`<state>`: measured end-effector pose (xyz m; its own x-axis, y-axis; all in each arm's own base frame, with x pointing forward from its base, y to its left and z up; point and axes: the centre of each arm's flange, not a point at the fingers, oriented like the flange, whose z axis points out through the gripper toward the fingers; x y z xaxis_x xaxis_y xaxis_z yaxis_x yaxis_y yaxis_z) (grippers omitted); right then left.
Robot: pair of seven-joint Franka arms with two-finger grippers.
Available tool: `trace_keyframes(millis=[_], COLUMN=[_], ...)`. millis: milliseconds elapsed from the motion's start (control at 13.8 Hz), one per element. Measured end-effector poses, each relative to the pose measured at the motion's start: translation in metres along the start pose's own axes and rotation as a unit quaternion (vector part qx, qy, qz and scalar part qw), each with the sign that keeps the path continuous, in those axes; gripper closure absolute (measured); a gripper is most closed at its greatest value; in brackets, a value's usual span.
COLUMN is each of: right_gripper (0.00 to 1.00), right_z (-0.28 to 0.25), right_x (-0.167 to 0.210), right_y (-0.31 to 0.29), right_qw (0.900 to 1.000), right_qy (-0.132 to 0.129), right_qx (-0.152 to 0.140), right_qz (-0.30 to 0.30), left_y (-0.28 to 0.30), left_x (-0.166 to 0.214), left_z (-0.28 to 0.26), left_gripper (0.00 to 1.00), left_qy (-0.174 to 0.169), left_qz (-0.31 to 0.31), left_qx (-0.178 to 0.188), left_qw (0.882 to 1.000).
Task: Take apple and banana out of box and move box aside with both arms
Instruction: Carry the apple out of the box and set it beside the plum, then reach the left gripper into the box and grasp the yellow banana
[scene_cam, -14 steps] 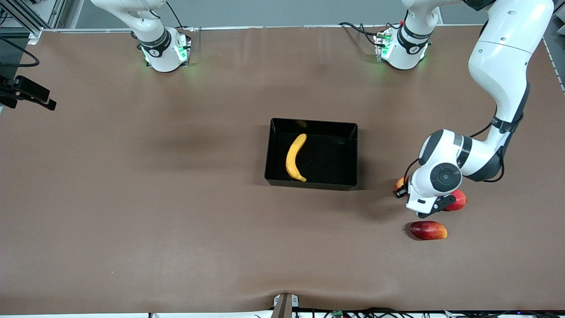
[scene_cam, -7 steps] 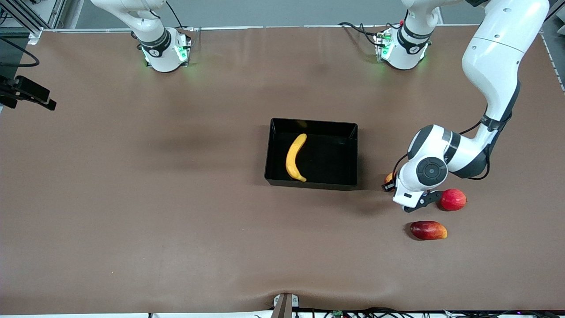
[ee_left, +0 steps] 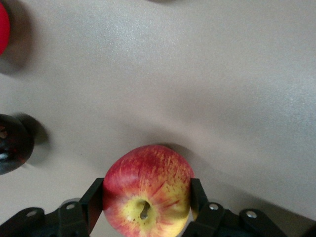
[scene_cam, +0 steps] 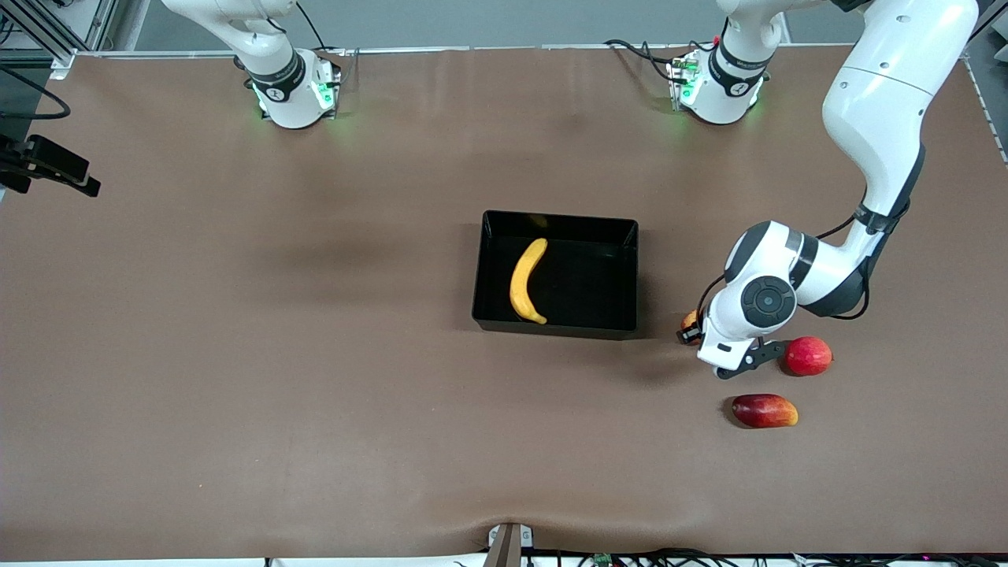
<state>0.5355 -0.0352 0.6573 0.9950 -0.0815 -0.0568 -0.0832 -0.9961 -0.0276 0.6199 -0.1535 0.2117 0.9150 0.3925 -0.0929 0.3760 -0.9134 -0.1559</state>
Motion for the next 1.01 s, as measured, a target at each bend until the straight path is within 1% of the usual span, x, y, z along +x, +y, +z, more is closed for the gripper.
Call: trace_keyframes(millis=[217, 361, 433, 578, 722, 867, 1011], right_gripper=[0.0, 0.0, 0.0, 0.0, 0.0, 0.0, 0.0], right_z=[0.0, 0.0, 0.0, 0.0, 0.0, 0.0, 0.0], right_x=[0.0, 0.0, 0.0, 0.0, 0.0, 0.0, 0.0], right_y=[0.0, 0.0, 0.0, 0.0, 0.0, 0.0, 0.0], right_qw=[1.0, 1.0, 1.0, 1.0, 1.0, 1.0, 1.0], right_qy=[0.0, 0.0, 0.0, 0.0, 0.0, 0.0, 0.0], right_qx=[0.0, 0.0, 0.0, 0.0, 0.0, 0.0, 0.0], right_qz=[0.0, 0.0, 0.0, 0.0, 0.0, 0.0, 0.0], left_y=[0.0, 0.0, -0.002, -0.007, -0.009, 0.002, 0.025], left_x=[0.0, 0.0, 0.002, 0.007, 0.008, -0.005, -0.031], left_z=[0.0, 0.0, 0.0, -0.009, -0.035, -0.067, -0.098], left_gripper=[0.27, 0.11, 0.01, 0.0, 0.0, 0.0, 0.0], left_qy=[0.0, 0.0, 0.0, 0.007, 0.026, 0.038, 0.048], left_qz=[0.0, 0.0, -0.002, -0.006, 0.001, 0.017, 0.042], left_qx=[0.0, -0.001, -0.001, -0.002, -0.005, -0.007, -0.011], left_qw=[1.0, 1.0, 1.0, 1.0, 1.0, 0.999, 0.998])
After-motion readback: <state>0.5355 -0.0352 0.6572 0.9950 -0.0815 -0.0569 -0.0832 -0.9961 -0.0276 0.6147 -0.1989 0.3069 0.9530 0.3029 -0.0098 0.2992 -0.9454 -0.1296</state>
